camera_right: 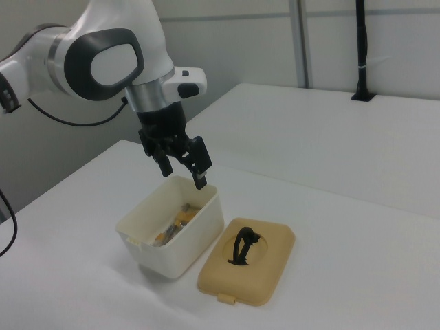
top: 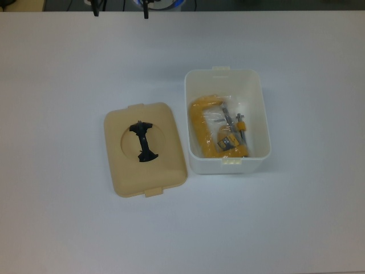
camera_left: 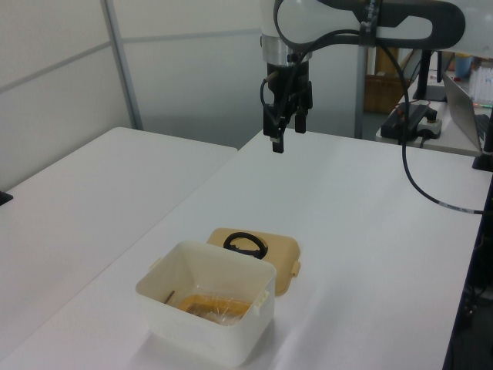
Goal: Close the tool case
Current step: 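Lower the gripper onto the black handle of the beige lid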
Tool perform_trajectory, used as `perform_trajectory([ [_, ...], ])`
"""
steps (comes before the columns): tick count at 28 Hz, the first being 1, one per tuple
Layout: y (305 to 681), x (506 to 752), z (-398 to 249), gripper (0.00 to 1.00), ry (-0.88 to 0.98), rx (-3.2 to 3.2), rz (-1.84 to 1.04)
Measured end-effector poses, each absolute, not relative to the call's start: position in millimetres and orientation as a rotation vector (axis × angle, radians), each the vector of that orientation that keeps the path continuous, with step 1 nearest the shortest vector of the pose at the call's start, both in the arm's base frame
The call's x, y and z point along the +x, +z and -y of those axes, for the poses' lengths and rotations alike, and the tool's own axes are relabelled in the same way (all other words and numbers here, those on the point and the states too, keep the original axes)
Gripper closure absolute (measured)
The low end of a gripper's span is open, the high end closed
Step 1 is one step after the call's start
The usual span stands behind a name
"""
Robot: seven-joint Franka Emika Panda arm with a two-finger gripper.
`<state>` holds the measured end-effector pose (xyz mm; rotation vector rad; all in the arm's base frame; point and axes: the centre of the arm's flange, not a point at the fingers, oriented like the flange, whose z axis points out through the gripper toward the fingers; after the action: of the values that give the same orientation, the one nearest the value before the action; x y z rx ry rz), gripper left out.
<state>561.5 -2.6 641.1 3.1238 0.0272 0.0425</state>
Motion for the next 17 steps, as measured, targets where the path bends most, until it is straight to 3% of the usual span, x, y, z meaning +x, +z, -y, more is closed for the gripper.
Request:
perform_trajectory([
  [4,633.2,570.5,0.8,0.00,0.082,3.121,-0.031],
  [11,572.1,615.9,-4.2,0.00,0.103,3.104,-0.039],
  [17,540.6,630.4,-5.6,0.00,0.052,3.094,-0.065],
])
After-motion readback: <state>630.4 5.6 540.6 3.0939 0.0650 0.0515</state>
